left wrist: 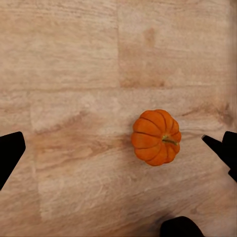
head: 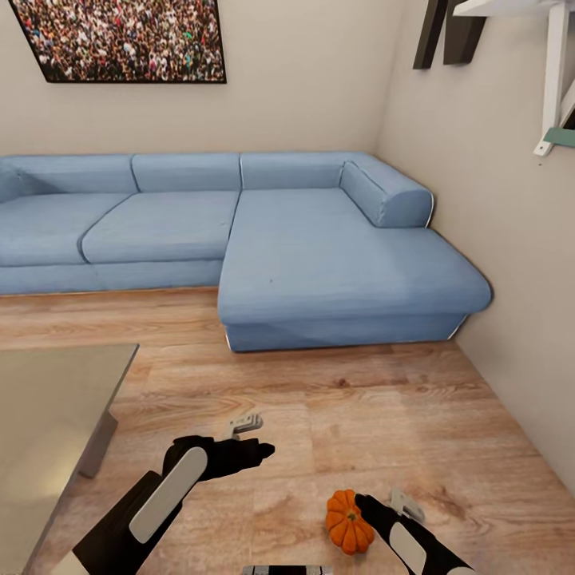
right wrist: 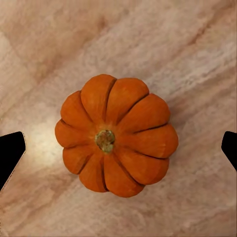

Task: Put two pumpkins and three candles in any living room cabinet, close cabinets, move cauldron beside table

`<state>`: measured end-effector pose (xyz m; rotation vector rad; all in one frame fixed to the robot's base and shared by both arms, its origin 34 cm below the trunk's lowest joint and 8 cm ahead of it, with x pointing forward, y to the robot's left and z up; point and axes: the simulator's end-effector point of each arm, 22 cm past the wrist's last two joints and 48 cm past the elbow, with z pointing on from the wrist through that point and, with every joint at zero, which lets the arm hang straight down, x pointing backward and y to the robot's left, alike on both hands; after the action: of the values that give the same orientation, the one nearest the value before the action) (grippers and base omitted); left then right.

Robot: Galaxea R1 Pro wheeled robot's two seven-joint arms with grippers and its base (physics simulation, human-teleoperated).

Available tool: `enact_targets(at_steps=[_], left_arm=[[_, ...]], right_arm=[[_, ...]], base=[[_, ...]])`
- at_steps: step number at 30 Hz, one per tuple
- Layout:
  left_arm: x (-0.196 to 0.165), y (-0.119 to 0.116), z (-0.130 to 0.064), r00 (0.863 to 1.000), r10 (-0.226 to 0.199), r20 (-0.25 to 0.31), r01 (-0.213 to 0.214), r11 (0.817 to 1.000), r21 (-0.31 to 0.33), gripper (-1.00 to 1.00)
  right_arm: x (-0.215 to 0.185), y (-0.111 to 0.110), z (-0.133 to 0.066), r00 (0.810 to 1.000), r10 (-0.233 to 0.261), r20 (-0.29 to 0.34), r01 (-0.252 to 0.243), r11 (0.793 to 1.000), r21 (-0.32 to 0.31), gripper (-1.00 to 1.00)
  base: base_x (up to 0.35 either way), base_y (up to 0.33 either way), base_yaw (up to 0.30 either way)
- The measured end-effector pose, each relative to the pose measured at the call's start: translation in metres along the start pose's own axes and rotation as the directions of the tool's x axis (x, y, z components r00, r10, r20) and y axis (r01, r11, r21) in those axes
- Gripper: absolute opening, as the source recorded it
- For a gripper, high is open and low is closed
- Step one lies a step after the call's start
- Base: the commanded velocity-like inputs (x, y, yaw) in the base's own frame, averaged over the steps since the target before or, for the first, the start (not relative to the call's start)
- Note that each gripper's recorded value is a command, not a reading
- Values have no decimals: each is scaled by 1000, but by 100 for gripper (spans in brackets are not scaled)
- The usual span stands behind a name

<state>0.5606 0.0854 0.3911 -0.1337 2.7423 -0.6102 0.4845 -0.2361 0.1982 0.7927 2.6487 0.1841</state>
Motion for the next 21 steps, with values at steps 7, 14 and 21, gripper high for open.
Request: enact_targets(at_steps=[7,14,21], left_arm=[[9,6,12,1000,-3,-1,3,1000,4,100],[17,13,24,1000,-3,-1,3,1000,4,100],[26,19,35,1000,-9,-15,9,1000,2,100]], right_arm=[[7,6,13,1000,6,6,-5,998,-60,100],[17,0,26,1000,6,2,-6,998,-63,100],[28,-6,35,1000,7,-12,-7,998,-55,100]], base=[[0,0,0],[0,0,0],[0,0,0]])
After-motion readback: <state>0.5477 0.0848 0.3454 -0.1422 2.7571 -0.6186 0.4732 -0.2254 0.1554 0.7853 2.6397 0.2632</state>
